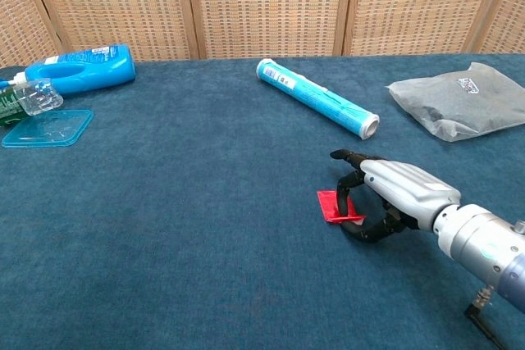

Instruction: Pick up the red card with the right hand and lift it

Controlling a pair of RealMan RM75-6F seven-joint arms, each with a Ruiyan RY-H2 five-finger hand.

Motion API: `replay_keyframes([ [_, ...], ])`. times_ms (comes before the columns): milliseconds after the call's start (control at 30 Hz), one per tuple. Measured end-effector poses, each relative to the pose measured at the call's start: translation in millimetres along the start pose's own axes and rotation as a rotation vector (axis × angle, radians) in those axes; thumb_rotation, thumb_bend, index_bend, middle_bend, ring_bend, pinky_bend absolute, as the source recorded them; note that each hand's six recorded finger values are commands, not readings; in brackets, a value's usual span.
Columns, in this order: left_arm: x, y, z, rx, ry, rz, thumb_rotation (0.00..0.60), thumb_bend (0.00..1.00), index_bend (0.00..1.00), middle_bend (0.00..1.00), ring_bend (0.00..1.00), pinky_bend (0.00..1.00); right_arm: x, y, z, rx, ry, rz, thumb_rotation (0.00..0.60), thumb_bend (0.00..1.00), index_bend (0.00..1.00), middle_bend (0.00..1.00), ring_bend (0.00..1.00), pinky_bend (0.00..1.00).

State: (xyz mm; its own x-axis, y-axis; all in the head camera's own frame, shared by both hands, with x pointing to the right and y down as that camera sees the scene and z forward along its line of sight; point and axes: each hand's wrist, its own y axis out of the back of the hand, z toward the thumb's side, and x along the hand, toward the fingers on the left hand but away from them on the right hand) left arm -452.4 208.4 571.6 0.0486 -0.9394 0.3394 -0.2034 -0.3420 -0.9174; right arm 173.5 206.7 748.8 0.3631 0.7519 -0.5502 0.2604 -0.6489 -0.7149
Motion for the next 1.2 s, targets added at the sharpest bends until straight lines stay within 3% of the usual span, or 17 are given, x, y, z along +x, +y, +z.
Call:
replay_keyframes([
  [1200,0,3,-2,-0.006,0.004,0.009,0.600,0.19,0.00,0.00,0.00,0.10,-30,21,13,0.041,-0.002,-0.036,0.600,0.55,0.62,0.07,0.00,0.00],
])
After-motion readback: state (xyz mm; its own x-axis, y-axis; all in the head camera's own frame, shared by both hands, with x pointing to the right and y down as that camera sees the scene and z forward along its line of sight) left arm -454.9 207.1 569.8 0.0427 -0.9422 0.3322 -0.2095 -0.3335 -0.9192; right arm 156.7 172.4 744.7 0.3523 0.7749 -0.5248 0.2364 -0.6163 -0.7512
